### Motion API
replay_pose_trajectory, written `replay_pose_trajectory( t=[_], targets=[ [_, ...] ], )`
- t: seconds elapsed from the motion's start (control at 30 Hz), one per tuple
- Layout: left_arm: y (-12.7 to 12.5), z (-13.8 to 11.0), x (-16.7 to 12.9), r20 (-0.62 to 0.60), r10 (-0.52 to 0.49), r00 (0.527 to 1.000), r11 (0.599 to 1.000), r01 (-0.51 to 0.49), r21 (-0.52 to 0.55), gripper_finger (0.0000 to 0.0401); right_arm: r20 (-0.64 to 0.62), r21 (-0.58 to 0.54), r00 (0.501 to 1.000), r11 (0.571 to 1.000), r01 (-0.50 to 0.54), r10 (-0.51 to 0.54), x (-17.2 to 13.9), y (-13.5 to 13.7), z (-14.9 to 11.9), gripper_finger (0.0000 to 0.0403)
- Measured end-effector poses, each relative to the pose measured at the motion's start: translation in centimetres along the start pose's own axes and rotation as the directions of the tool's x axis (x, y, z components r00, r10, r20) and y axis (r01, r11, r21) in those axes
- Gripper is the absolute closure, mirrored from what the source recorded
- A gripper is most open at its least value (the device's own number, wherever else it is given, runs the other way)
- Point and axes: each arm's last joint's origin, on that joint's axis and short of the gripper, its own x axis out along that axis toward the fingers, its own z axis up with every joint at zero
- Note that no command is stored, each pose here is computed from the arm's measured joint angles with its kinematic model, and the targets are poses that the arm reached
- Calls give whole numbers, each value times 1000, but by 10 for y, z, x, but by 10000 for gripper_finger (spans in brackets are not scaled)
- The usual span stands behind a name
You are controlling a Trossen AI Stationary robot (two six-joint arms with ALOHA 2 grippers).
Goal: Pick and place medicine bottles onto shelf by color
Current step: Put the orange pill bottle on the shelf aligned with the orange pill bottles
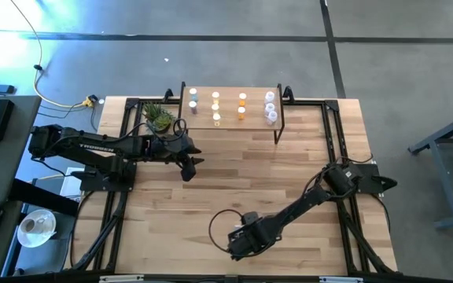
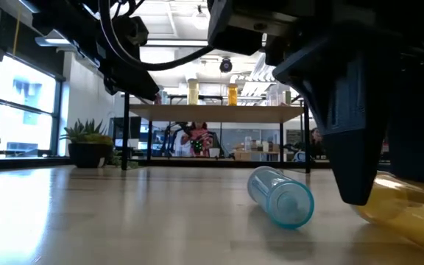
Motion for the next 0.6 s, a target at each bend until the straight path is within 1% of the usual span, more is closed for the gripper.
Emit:
replay_pose_trajectory(
  t=[0.1, 0.2, 0.27, 0.43, 0.6],
  targets=[
    [0, 0, 0, 0, 0, 1000, 1000, 0, 0, 238, 3, 22, 1000, 1000, 13, -13, 3, -2, 1, 274],
    [0, 0, 0, -1, 0, 1000, 1000, 0, 0, 238, -21, 19, 999, 999, 31, -30, 2, -3, 1, 288],
    [0, 0, 0, -5, -2, 1000, 1000, 2, 0, 238, -14, 17, 999, 999, 29, -29, 2, -4, 0, 294],
    [0, -1, 0, -9, -17, 1000, 1000, 17, -7, 238, 11, -13, 1000, 1000, 28, -28, 1, -4, -1, 298],
    [-1, -1, 0, -10, -23, 1000, 1000, 23, -7, 238, 94, -25, 995, 1000, -6, 8, -2, -4, -1, 299]
  ],
)
